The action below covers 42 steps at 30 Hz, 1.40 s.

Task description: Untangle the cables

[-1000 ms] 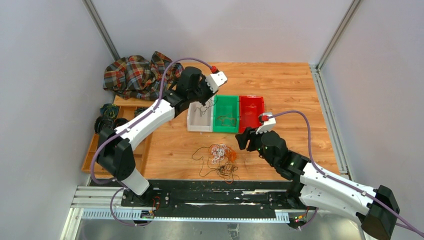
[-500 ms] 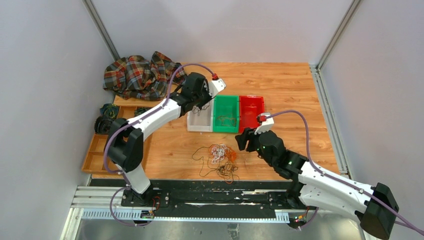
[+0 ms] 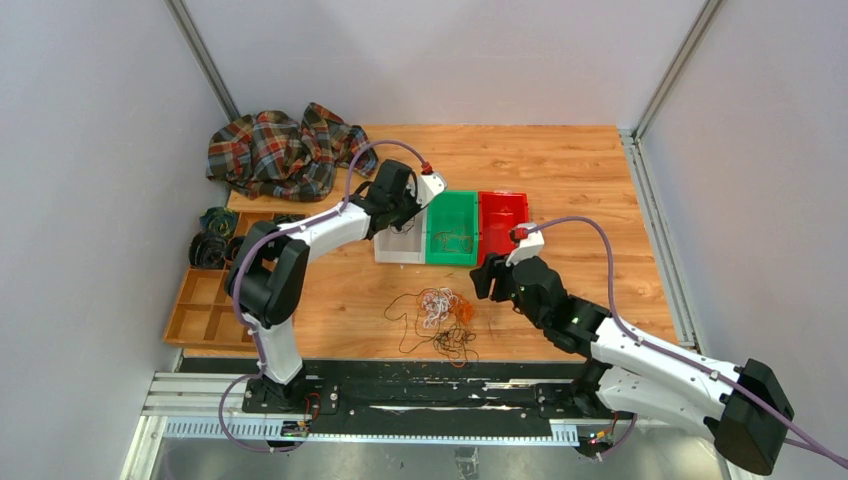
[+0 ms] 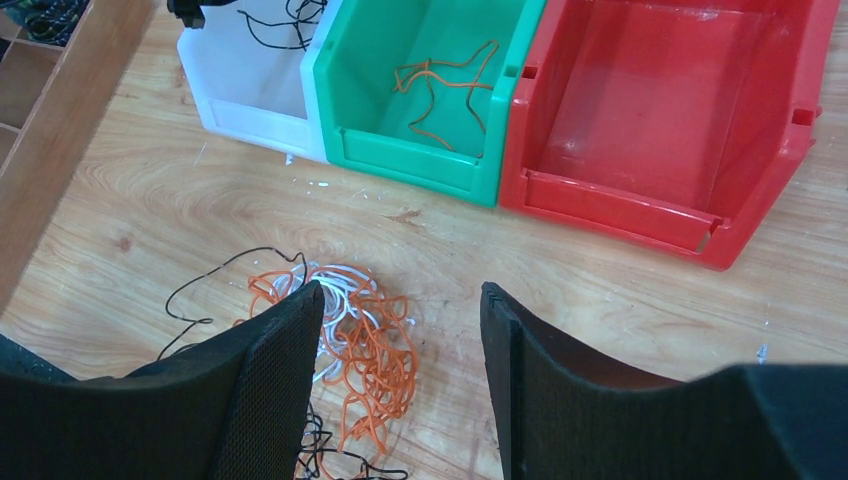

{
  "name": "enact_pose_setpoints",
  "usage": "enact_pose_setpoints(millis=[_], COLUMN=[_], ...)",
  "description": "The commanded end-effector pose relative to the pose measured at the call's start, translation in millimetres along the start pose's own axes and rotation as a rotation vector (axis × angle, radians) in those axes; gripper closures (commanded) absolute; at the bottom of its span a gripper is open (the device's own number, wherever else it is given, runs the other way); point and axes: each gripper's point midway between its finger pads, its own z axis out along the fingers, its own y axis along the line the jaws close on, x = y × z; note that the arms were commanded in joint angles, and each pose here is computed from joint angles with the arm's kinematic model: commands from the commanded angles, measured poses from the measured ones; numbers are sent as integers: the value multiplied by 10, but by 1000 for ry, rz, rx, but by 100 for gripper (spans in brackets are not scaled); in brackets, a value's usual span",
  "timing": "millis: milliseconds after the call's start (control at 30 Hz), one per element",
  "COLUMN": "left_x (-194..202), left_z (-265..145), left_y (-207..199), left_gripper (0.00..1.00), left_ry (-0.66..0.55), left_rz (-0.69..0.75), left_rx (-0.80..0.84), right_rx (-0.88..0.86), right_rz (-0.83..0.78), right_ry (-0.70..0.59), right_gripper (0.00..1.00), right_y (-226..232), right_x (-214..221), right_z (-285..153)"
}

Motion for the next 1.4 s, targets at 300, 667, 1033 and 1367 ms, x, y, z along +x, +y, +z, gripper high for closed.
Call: enact_pose_setpoints(millis=[300, 667, 1033, 1367], left_x=[67, 41, -122, -444], left_z=[226, 59, -342, -1103], left_y=[47, 49, 174, 92], left_gripper=[100, 62, 12, 2], left_ry=[19, 114, 110, 82], left_rz=[48, 46, 7, 34], left_rx=[-62, 23, 115, 267], right_rx=[-4, -16, -29, -31], right_rz=[19, 22, 21, 17], right_ry=[-18, -33, -52, 27], right_gripper=[41, 41, 41, 42], right_y=[-41, -24, -1, 46], right_x=[-212, -310, -411, -322], right_z=[-9, -71, -148, -121])
